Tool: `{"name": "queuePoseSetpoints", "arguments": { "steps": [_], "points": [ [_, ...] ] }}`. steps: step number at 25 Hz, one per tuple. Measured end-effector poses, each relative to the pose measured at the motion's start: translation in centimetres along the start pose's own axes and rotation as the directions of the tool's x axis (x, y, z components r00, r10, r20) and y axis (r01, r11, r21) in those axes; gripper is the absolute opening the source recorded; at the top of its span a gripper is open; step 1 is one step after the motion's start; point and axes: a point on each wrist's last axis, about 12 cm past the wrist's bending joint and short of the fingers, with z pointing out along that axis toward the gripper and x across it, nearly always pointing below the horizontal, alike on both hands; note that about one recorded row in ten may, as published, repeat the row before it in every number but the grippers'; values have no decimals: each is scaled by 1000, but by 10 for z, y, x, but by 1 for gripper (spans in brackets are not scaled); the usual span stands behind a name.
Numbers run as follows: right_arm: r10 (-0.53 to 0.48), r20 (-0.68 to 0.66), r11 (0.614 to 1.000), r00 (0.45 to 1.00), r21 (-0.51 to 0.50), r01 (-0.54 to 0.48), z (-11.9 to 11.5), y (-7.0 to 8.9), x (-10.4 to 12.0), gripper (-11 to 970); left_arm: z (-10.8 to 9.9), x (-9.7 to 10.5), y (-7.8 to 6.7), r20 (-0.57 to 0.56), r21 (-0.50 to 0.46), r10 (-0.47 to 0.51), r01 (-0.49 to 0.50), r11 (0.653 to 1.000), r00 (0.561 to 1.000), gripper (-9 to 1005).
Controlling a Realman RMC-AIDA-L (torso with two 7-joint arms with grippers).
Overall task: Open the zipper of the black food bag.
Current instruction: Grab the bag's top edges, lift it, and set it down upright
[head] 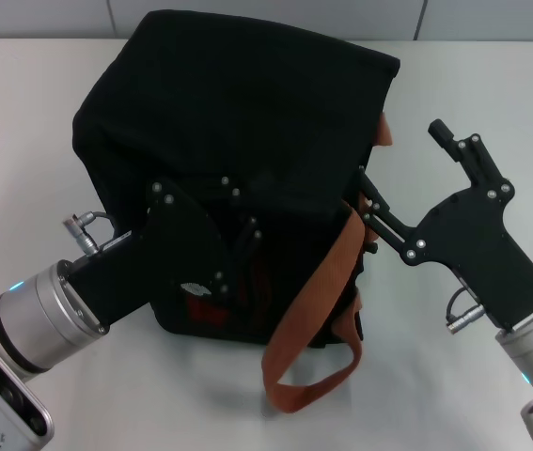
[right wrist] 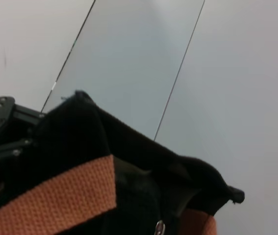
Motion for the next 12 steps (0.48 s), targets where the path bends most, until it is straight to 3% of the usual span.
{"name": "queuePoseSetpoints", "arguments": {
  "steps": [12],
  "points": [
    [-18, 0, 998, 1000, -63, 18, -5, 8, 0, 831, 1, 0, 0, 2, 2, 1, -1, 1000, 1000, 87]
  ]
}}
